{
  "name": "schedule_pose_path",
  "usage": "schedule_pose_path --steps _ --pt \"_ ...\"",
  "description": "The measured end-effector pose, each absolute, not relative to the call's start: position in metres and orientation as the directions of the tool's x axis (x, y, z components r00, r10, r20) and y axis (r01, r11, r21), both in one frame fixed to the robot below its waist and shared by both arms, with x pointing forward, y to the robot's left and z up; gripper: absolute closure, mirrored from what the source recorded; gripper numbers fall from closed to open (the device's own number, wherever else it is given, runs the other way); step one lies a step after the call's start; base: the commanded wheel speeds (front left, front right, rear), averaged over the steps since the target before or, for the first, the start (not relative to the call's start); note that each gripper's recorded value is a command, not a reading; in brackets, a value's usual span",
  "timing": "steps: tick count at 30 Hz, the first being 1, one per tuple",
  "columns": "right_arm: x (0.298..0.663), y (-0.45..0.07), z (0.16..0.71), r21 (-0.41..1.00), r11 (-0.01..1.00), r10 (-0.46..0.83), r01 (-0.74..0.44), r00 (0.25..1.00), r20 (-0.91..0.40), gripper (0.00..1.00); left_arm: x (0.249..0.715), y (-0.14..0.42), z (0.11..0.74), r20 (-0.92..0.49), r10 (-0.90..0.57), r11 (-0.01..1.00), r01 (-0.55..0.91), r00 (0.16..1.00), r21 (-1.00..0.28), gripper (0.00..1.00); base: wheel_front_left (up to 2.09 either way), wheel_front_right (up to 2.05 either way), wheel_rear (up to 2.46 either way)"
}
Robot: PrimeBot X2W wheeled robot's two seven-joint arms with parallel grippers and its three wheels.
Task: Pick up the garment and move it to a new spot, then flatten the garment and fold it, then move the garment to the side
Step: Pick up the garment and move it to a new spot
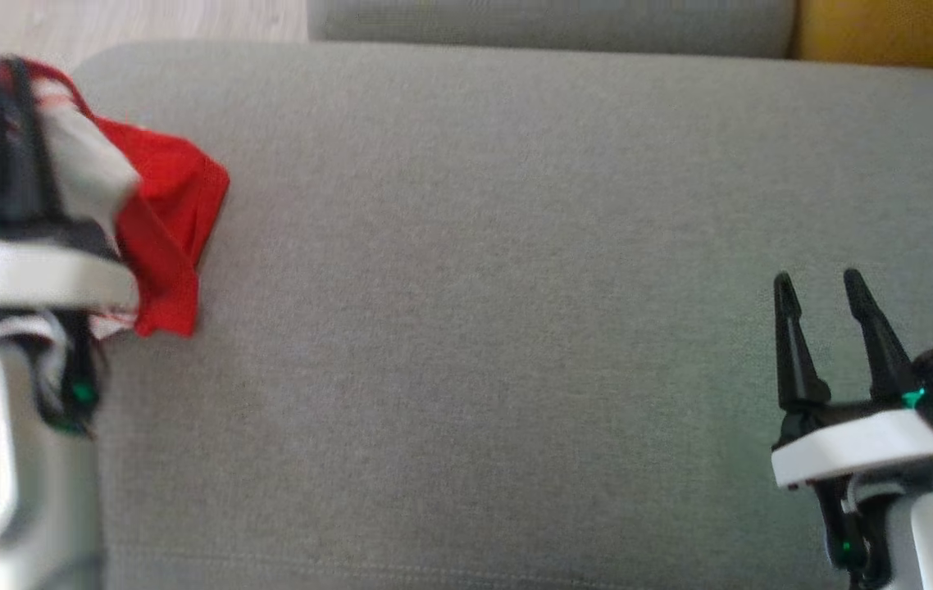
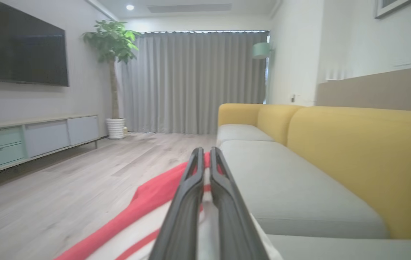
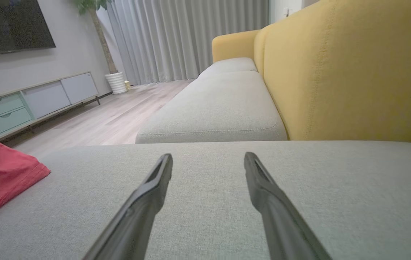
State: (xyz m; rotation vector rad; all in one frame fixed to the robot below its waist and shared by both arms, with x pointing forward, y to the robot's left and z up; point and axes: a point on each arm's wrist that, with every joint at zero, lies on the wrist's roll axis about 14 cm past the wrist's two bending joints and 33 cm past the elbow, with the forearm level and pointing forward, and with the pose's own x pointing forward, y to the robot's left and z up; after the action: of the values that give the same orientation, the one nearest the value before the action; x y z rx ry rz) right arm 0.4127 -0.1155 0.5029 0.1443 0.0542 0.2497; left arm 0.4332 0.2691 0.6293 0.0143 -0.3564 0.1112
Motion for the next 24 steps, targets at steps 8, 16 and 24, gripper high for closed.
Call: schedule_pose_path --steps 8,16,24 --pt "0.393 -0.141 0.515 0.161 0.971 0.179 -0.176 0.984 -0.007 0.00 0.404 0.177 0.644 0.408 -0.099 0.992 0.120 0.908 -0.026 1.00 0.00 0.00 0.00" --pt "0.388 -0.165 0.516 0.180 0.978 0.109 -0.107 0.994 -0.005 0.00 0.423 0.071 0.628 0.366 -0.365 0.903 0.421 0.856 -0.085 1.00 0.00 0.00 0.00" --pt "0.391 -0.196 0.512 0.195 0.981 0.011 -0.011 1.000 0.000 0.00 0.447 -0.053 0.608 0.326 -0.651 0.697 0.710 0.686 -0.101 1.00 0.00 0.00 0.00"
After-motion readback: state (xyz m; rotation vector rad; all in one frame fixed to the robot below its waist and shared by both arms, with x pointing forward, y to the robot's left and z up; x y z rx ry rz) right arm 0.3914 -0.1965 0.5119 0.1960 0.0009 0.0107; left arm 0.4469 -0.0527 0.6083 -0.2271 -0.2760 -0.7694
